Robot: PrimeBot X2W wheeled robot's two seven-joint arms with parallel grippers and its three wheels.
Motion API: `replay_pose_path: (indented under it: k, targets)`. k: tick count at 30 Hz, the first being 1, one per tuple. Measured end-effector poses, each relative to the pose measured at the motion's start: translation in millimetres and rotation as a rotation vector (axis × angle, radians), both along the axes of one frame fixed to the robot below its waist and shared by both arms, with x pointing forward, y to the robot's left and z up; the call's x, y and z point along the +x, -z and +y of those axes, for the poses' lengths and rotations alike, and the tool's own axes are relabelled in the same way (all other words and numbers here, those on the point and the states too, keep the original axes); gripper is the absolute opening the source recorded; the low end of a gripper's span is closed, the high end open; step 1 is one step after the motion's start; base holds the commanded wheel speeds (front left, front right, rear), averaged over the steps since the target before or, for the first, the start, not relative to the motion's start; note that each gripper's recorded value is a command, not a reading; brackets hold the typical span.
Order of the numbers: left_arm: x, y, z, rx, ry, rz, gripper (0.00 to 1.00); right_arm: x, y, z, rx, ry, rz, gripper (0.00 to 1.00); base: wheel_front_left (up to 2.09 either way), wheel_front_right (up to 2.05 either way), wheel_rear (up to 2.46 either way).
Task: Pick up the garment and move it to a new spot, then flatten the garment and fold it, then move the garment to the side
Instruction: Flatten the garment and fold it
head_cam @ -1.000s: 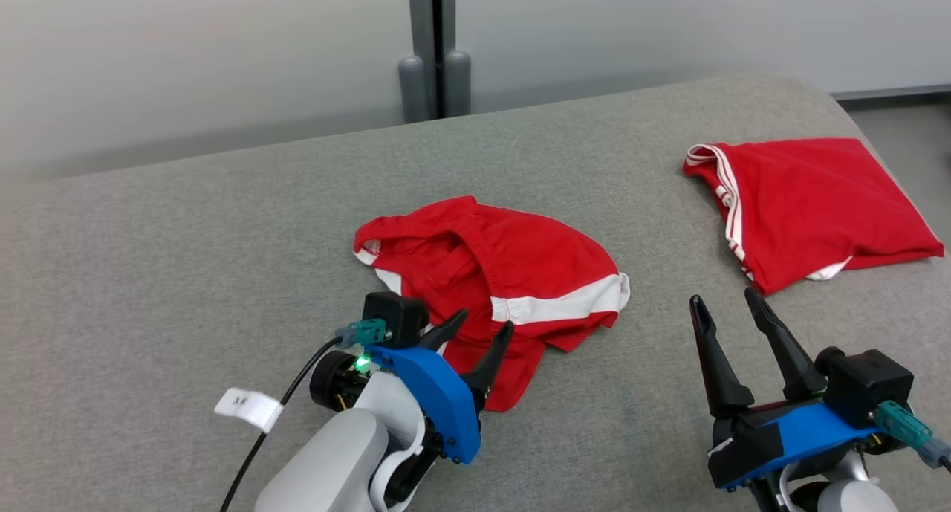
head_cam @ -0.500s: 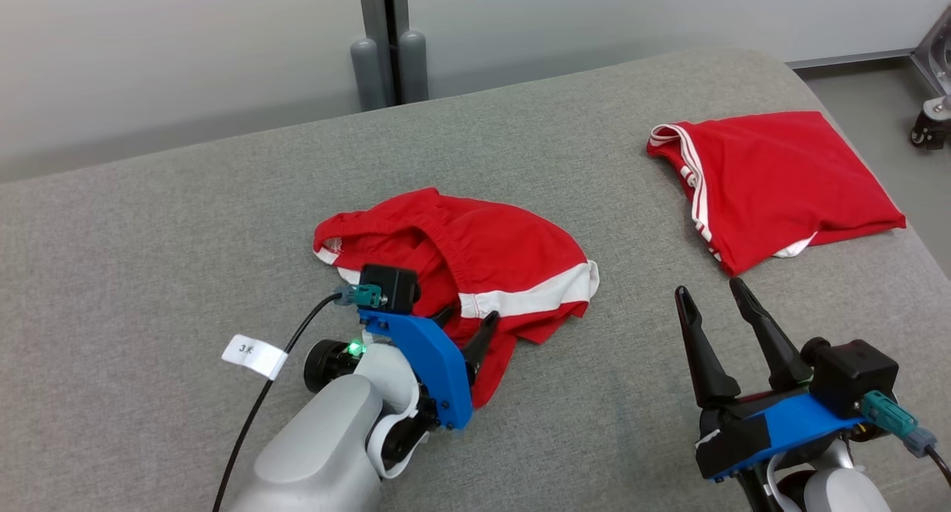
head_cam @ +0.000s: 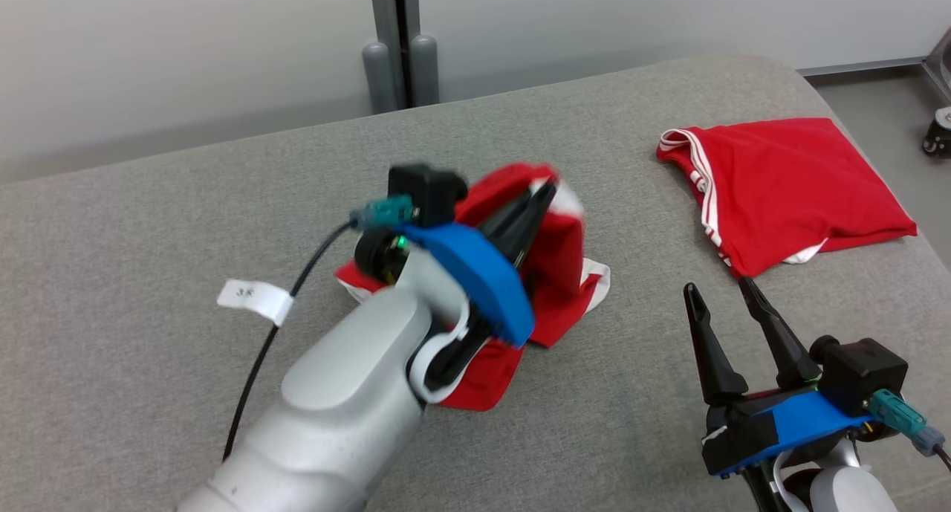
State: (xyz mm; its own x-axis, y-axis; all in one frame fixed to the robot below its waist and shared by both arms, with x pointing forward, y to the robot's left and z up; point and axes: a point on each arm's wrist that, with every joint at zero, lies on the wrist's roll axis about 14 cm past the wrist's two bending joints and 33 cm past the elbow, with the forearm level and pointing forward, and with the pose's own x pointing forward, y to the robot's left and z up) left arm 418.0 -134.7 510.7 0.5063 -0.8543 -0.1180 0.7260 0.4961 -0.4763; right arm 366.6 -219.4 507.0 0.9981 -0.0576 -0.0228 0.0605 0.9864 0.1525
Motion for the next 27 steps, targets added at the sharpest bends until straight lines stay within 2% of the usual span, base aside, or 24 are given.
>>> replay_pose_path:
  k: [6,9,11,14,18,23,27]
  targets:
    - [4,-123,-16,-0.298,0.027,-0.241,0.0,5,-1,8,0.011,-0.025,-0.007,1.0,0.0,0.0,0.0]
    - [-3,-161,-12,-0.386,0.047,-0.318,0.0,6,-2,12,0.015,-0.036,-0.009,1.0,0.0,0.0,0.0]
    - [-6,-165,-5,-0.396,0.054,-0.331,0.0,8,-1,14,0.016,-0.043,-0.009,1.0,0.0,0.0,0.0]
    - [-6,-144,8,-0.324,0.058,-0.322,0.0,11,0,18,0.019,-0.054,-0.007,1.0,0.0,0.0,0.0]
    - [-16,-79,34,-0.179,0.057,-0.195,0.0,18,0,30,0.024,-0.091,-0.007,1.0,0.0,0.0,0.0]
    - [-29,21,104,0.052,-0.047,0.024,0.0,25,1,42,0.029,-0.127,-0.008,1.0,0.0,0.0,0.0]
    - [-45,72,160,0.215,-0.161,0.145,0.0,29,3,50,0.034,-0.153,-0.001,1.0,0.0,0.0,0.0]
